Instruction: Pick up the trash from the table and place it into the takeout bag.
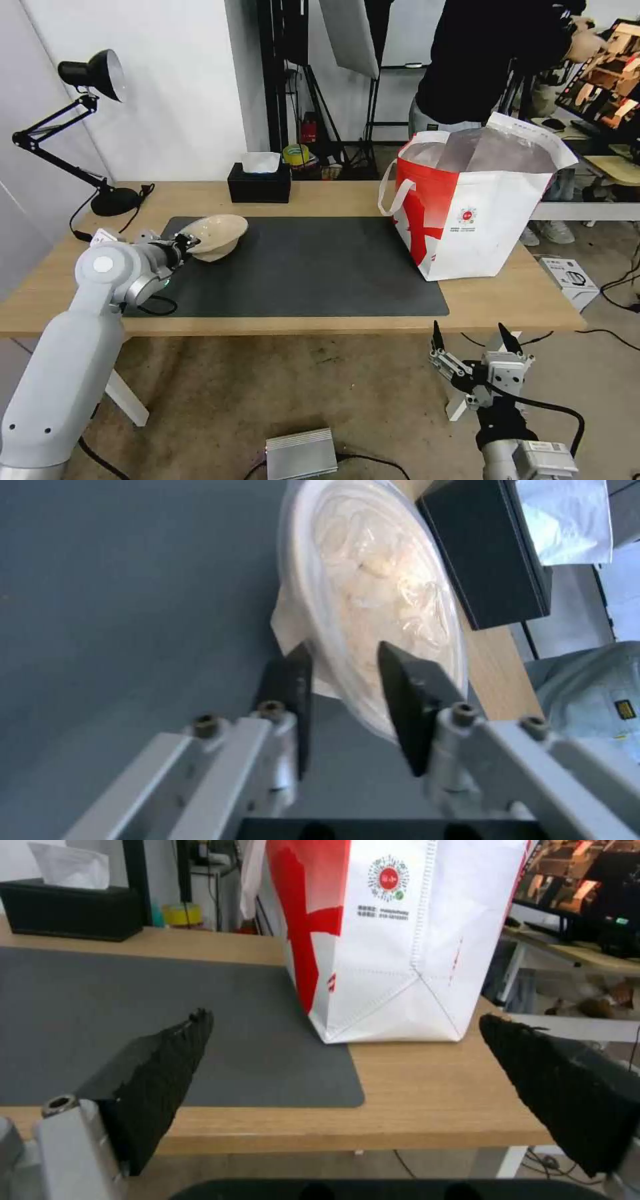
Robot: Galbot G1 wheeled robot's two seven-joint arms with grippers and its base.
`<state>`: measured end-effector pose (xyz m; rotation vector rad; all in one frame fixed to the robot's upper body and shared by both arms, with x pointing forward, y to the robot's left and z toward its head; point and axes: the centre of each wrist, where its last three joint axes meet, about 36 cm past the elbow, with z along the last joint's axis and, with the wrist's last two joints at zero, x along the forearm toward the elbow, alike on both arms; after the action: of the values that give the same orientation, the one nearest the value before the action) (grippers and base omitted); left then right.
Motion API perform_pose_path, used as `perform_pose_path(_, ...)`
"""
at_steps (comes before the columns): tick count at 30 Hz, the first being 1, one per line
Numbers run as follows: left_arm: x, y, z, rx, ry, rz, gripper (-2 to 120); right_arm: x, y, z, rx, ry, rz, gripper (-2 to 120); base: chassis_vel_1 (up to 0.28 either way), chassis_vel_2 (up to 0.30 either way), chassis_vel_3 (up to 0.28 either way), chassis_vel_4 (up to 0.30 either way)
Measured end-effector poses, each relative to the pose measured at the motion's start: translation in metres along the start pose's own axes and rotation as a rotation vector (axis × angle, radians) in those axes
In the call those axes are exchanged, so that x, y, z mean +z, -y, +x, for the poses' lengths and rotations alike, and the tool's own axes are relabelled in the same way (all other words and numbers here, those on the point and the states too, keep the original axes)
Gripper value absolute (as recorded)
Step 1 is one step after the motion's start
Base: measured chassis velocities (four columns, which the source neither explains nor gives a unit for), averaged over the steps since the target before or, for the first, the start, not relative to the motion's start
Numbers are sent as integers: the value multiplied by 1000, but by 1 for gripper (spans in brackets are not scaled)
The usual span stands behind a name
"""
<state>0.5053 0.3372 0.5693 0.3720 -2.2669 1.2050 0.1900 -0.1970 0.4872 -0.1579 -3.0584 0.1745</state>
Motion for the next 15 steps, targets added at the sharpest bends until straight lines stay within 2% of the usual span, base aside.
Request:
perform_pose_path(2,-1,-1,2,1,3,-2,15,0,0,0,0,0,0,100,0,0,0,0)
perform_pose_path(3,-1,-1,2,1,3,-2,15,0,0,0,0,0,0,100,0,0,0,0)
perform_pose_path(6,0,-1,5,4,6,-7,1,0,0,0,0,0,0,100,0,0,0,0)
perform_pose_path(15,1,-5,18,17,10,-22,0,0,0,0,0,0,0,100,0,0,0,0)
